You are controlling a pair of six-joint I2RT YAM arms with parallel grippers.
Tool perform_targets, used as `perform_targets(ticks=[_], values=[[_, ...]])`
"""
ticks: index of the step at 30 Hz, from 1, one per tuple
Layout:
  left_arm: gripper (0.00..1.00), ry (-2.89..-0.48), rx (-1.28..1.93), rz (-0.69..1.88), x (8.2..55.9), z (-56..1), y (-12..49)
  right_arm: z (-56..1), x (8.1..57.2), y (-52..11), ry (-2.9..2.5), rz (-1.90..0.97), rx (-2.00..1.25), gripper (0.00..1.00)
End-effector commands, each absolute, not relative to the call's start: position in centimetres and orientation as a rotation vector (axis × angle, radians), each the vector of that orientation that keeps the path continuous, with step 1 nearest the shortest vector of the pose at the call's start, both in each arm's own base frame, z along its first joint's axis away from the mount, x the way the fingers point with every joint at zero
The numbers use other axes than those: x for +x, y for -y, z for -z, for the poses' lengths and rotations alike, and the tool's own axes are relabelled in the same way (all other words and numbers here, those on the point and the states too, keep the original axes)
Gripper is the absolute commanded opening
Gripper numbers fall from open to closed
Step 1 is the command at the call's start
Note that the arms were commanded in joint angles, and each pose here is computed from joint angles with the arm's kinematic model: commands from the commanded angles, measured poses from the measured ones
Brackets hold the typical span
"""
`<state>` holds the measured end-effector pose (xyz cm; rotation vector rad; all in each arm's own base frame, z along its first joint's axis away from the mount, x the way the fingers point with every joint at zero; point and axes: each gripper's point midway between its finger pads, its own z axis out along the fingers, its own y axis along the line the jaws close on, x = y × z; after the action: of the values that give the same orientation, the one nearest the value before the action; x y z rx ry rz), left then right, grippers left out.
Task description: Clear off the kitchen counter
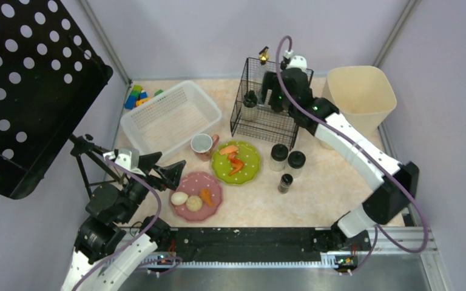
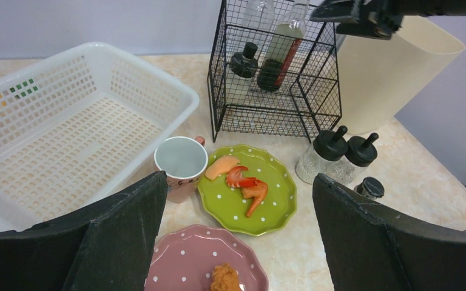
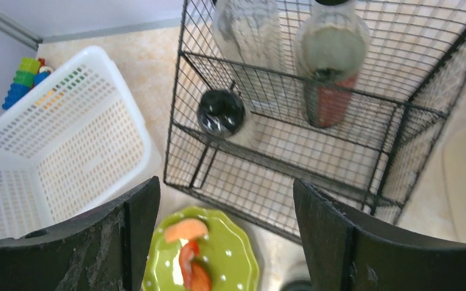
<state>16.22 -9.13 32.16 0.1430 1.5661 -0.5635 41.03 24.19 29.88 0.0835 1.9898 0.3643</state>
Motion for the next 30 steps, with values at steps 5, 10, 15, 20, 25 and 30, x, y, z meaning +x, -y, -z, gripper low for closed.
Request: perform_targets(ticks=[5,10,15,20,25,30], values=[[0.94,-1.535,0.132,0.569,16.3,-33.0,9.1,-30.2,33.7,-18.7,-2.012,-0.279,-0.022,0.79],[0.94,-1.534,0.13,0.568,16.3,-33.0,9.0,-27.3,29.8,-14.5,-2.082,-0.167,-0.005,0.79],[0.94,-1.539,0.138,0.571,16.3,-32.9,9.2,-24.7,26.8,-12.2,-2.14,-0.127,0.003,0.79],[0.94,-1.544,0.141,0.572,16.4,-32.9,9.3,-21.5,25.3,-12.7,-2.228,-0.165,-0.028,0.81],[0.94,-1.54,0.137,0.569,16.3,-32.9,9.1,-18.6,25.1,-13.7,-2.289,-0.191,-0.078,0.86],[0.94,-1.537,0.138,0.573,16.2,-33.0,9.2,-16.9,25.0,-14.2,-2.332,-0.19,-0.124,0.87]])
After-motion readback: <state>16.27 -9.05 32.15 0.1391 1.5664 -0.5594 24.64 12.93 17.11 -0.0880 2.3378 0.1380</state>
